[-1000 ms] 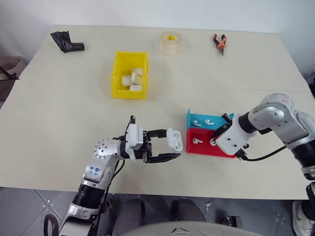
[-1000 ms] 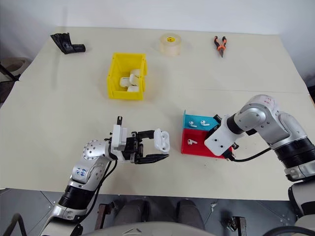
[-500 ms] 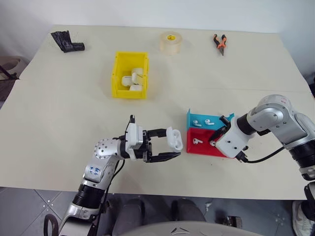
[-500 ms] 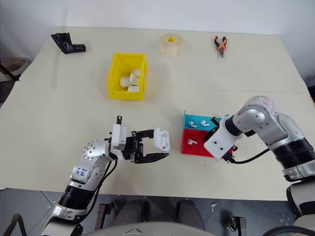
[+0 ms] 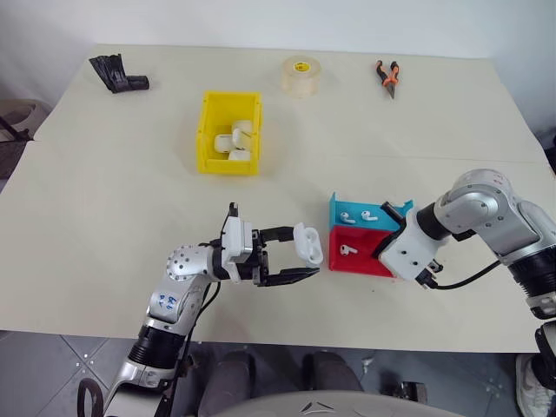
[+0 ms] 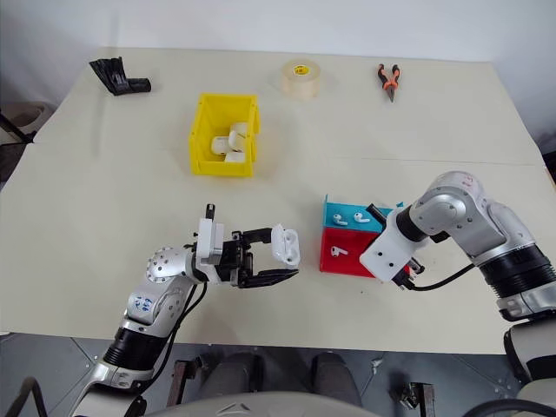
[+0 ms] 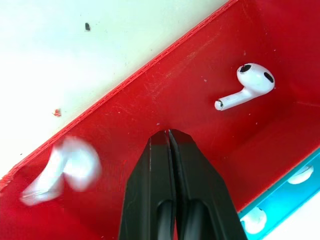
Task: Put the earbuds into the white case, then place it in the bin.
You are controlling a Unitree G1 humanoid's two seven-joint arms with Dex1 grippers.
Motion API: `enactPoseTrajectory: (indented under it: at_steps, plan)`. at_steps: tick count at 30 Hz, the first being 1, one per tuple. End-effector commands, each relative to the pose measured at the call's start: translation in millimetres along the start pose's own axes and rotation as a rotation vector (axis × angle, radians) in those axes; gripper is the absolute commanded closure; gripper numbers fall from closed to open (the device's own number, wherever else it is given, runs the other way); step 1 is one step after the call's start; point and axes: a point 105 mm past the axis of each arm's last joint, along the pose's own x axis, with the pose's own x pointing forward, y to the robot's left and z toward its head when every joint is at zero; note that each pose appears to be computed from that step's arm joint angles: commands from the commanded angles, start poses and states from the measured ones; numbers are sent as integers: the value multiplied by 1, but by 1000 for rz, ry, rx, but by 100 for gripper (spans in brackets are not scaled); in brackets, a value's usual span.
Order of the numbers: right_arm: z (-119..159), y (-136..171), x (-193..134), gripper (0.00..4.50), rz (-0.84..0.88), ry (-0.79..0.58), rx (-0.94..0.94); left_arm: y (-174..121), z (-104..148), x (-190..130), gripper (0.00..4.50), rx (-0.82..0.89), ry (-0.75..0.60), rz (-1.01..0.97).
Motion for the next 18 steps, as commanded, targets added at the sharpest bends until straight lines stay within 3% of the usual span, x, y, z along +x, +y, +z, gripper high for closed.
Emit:
enactPoseTrajectory:
  at_steps: [1,3,7,13,18]
  plan:
    - [2,13,7,448,67,11,4,-4,13,4,175,43,-41,-16]
    - [3,20,5,448,101,6,36,-4,13,4,175,42,-42,-17]
    - [7,8,2,448,4,-35,94,-3,14,4,175,41,-43,-17]
    - [7,2,-28,448,-145,-134,420,-5,14,3,175,33,-42,-11]
    - [26,19,-37,288,-153,-233,633,-8,12,-1,175,18,-33,-16]
